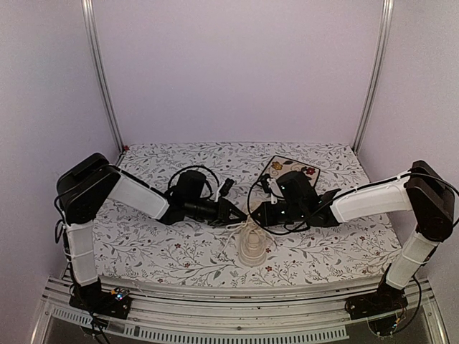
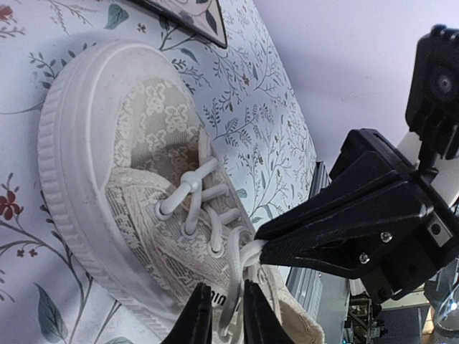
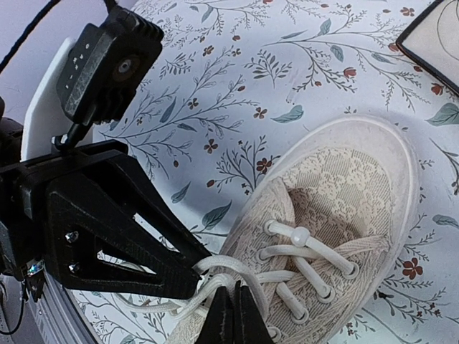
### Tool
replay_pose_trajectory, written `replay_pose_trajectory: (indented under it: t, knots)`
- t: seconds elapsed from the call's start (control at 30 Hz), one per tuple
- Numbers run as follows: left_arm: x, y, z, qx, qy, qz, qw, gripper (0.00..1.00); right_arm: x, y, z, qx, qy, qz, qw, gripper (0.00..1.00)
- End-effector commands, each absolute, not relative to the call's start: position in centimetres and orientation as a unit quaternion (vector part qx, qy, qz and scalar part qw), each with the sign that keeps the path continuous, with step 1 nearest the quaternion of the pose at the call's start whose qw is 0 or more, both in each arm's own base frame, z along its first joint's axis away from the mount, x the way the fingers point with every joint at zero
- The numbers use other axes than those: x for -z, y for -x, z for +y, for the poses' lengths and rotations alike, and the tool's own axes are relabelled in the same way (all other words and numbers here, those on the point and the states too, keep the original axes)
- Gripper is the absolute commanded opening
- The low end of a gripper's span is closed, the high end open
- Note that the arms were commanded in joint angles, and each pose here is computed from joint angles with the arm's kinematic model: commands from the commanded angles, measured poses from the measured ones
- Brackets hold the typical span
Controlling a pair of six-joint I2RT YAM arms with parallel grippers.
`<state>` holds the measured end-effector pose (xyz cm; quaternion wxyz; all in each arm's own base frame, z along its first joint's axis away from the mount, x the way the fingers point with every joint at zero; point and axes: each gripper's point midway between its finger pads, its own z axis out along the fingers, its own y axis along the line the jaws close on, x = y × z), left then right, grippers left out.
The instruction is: Tie the shoes
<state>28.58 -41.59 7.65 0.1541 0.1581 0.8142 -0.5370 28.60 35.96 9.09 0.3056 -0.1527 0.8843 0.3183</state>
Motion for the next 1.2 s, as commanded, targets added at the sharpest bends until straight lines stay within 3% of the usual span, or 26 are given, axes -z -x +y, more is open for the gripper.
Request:
replay_pose_trajectory:
  t: [0.0,0.33,0.57,1.17]
  knots:
    - [-8.6,-29.0,-41.4,0.538,-0.159,0.809,0.175,0.18,-8.9,-28.5,36.4,-0.32,0.153,0.884,0.303,0.02]
    - [-9.5,-30.4,-39.8,0.509,-0.137,0.822,0.216,0.38,-8.9,-28.4,36.4,-0.32,0.155,0.884,0.302,0.02]
    - [-6.5,-31.0,-39.3,0.45,-0.127,0.863,0.19,0.36,-9.0,-28.5,36.4,-0.321,0.155,0.884,0.303,0.02]
    - [-5.9,-29.5,-41.6,0.483,-0.172,0.844,0.158,0.29,-8.7,-28.5,36.5,-0.32,0.155,0.885,0.3,0.02]
